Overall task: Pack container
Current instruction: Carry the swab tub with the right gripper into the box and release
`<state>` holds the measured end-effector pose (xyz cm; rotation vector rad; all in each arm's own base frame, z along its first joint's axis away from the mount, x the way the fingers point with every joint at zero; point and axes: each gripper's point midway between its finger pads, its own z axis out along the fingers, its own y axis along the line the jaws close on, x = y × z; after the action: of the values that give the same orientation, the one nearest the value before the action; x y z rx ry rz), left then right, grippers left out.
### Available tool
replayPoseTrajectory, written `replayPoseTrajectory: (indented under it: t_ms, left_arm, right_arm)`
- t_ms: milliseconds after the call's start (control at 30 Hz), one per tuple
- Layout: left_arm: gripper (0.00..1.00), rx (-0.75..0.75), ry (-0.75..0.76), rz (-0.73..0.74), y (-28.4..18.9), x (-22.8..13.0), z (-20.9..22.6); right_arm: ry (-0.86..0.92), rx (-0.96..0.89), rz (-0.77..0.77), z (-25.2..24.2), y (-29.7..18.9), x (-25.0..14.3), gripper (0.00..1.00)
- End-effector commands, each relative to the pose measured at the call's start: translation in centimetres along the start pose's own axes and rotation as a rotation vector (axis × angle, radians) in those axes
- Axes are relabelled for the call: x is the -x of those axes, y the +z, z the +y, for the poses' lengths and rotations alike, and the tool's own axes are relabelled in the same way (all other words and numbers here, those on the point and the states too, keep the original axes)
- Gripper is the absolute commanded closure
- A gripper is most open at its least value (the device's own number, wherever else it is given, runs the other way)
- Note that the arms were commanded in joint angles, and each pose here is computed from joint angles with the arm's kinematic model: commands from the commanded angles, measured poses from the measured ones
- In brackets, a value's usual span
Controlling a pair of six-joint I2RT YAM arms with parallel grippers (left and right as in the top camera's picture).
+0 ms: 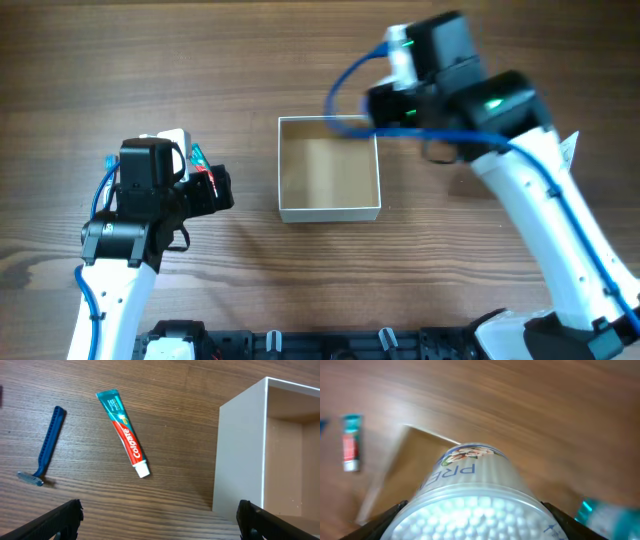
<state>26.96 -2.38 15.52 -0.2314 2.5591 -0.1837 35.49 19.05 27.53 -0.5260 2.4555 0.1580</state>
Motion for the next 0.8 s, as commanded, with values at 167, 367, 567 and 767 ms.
replayPoseTrajectory:
  t_ms: [167,367,567,767]
  left_arm:
    - [0.00,0.013,-0.006,-0.014,-0.5,0.6,0.0]
    - [0.00,0.013,-0.006,-0.014,-0.5,0.6,0.1]
    - [0.00,0.014,-0.007,-0.010,-0.5,0.5,0.1]
    - [0.00,0.015,-0.007,-0.007,-0.5,0.5,0.1]
  right_arm:
    - [-0.050,0.084,0.153,7.6,9.1,-2.1,0.96]
    - [-0.032,0.104,0.260,8.7,14.6,-4.4,0.95]
    - [-0.032,0.102,0.261,9.1,17.0,-4.6,0.89]
    - [-0.030,0.106,0.246,9.2,17.1,-4.3,0.33]
